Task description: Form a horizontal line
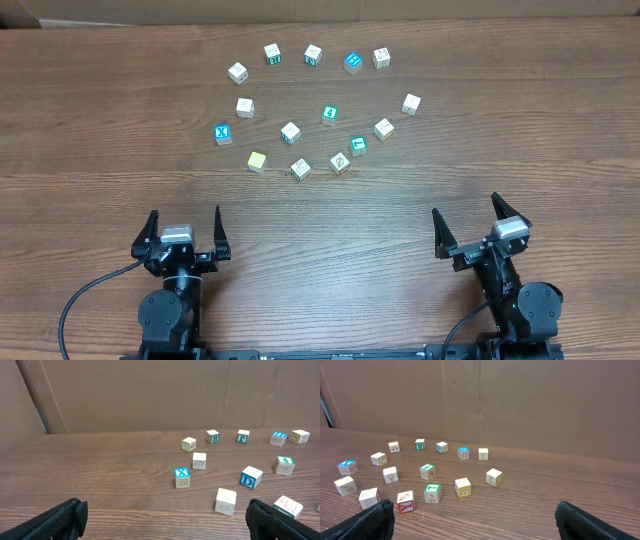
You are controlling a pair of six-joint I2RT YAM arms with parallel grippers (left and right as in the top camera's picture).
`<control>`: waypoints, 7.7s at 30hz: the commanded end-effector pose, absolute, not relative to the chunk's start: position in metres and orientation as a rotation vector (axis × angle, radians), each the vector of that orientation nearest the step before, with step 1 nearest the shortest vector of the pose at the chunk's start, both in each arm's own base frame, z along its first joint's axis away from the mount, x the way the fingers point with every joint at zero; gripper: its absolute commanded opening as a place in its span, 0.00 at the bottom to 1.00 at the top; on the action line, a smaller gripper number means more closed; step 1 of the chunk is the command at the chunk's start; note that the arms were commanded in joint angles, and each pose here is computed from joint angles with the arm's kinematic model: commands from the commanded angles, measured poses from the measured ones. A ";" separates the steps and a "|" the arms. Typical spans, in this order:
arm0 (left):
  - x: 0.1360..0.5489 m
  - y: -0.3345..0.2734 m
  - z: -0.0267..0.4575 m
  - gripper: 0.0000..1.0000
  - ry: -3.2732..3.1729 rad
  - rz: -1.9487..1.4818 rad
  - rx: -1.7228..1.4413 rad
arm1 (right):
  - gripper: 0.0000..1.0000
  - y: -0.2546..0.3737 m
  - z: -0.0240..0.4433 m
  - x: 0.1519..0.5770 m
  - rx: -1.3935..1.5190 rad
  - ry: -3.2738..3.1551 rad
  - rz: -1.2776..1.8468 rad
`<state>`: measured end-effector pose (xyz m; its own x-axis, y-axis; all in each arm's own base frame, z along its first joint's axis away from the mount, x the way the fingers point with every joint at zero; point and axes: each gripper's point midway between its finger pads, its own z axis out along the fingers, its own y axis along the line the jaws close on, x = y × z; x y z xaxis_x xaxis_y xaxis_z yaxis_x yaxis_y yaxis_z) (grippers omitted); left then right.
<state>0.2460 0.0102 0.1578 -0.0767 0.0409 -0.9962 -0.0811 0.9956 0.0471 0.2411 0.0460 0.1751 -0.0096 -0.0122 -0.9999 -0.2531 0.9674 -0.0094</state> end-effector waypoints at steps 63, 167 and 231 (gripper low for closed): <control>0.246 0.008 0.159 1.00 1.637 0.105 -0.005 | 1.00 0.044 0.174 0.241 -0.199 1.567 0.185; 0.266 -0.065 0.336 1.00 2.545 -0.398 0.179 | 1.00 0.044 0.174 0.241 -0.199 1.567 0.185; 0.401 -0.077 0.054 0.77 3.233 -0.055 0.160 | 1.00 0.044 0.174 0.241 -0.199 1.567 0.185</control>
<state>0.4011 -0.0733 0.0599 -0.9920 0.0805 0.0968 0.0763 0.9960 -0.0472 0.2411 0.0460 0.1750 -0.0099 -0.0126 -0.9999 -0.2531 0.9674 -0.0097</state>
